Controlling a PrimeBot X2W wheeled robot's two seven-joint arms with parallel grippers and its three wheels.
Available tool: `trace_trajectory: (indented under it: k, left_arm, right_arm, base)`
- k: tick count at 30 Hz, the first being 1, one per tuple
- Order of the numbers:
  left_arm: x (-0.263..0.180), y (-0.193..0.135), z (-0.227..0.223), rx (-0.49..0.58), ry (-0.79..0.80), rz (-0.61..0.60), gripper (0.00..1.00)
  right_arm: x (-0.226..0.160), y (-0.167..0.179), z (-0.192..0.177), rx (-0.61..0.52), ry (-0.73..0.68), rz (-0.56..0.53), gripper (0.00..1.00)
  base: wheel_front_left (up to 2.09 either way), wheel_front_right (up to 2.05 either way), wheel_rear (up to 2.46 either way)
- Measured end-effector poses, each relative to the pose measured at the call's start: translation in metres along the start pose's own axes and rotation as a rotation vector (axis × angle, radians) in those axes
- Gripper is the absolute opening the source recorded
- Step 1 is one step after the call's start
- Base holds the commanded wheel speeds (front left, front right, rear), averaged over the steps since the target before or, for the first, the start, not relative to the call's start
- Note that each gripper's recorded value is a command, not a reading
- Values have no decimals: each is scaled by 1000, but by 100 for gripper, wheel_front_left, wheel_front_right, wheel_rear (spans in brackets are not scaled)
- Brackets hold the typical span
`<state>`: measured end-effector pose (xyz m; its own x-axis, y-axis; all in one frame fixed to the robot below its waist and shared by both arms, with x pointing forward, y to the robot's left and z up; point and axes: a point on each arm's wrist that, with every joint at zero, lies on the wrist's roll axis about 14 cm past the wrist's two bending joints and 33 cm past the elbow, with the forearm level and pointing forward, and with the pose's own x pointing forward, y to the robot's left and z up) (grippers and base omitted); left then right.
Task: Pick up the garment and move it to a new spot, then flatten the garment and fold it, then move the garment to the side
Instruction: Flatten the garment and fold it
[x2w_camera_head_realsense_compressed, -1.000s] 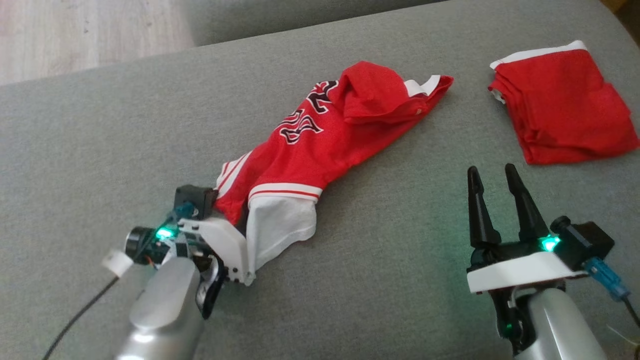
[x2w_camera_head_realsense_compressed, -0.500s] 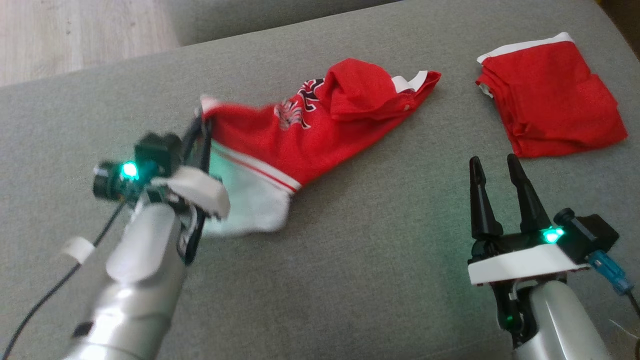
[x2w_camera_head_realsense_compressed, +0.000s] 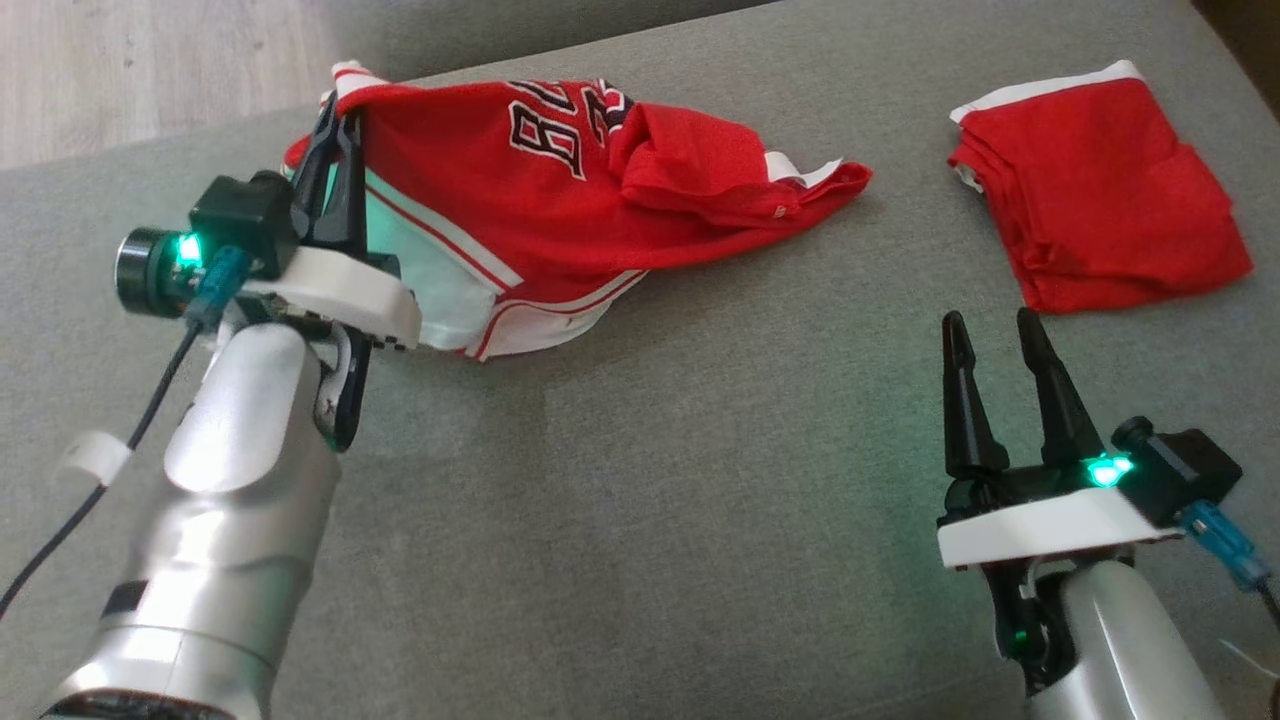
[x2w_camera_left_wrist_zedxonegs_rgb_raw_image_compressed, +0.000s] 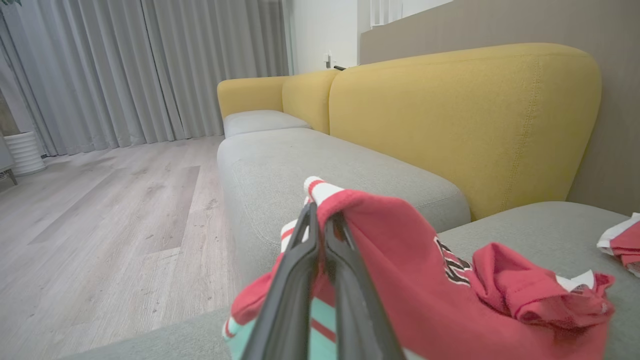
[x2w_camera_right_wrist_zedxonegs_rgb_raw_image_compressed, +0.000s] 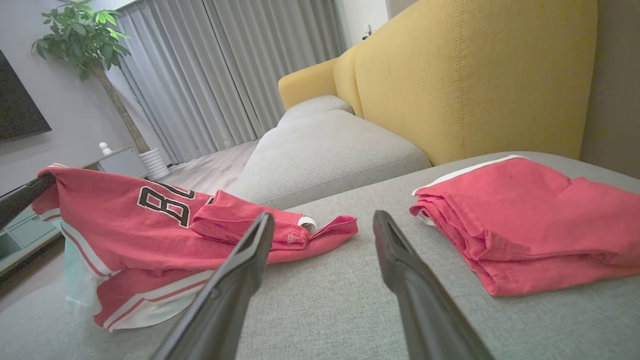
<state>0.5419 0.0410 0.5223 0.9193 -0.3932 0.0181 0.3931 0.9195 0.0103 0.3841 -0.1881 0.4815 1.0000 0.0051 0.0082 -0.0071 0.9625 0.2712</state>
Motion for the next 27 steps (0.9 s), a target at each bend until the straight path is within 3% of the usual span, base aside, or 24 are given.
trace_trajectory:
  k: [1,2,7,12,22,27]
  left_arm:
    - [0,1,1,0,-3,-2,42]
    - [0,1,2,-1,-4,-6,100]
    - [-10,11,-11,0,43,7,100]
    - [-26,28,3,-23,-4,72,100]
    - [-122,20,-42,-149,49,192,100]
    - [-140,18,-56,-166,82,219,100]
  right_arm:
    - [1,1,0,0,1,3,100]
    - [1,2,-1,1,1,6,100]
    - [5,9,-2,6,2,27,100]
    - [10,19,1,12,-8,58,100]
    - [15,38,7,1,-33,116,100]
    - [15,45,3,-5,-22,136,100]
  base:
    - [0,0,0]
    - [0,0,0]
    - [0,0,0]
    - [0,0,0]
    - [0,0,0]
    - [0,0,0]
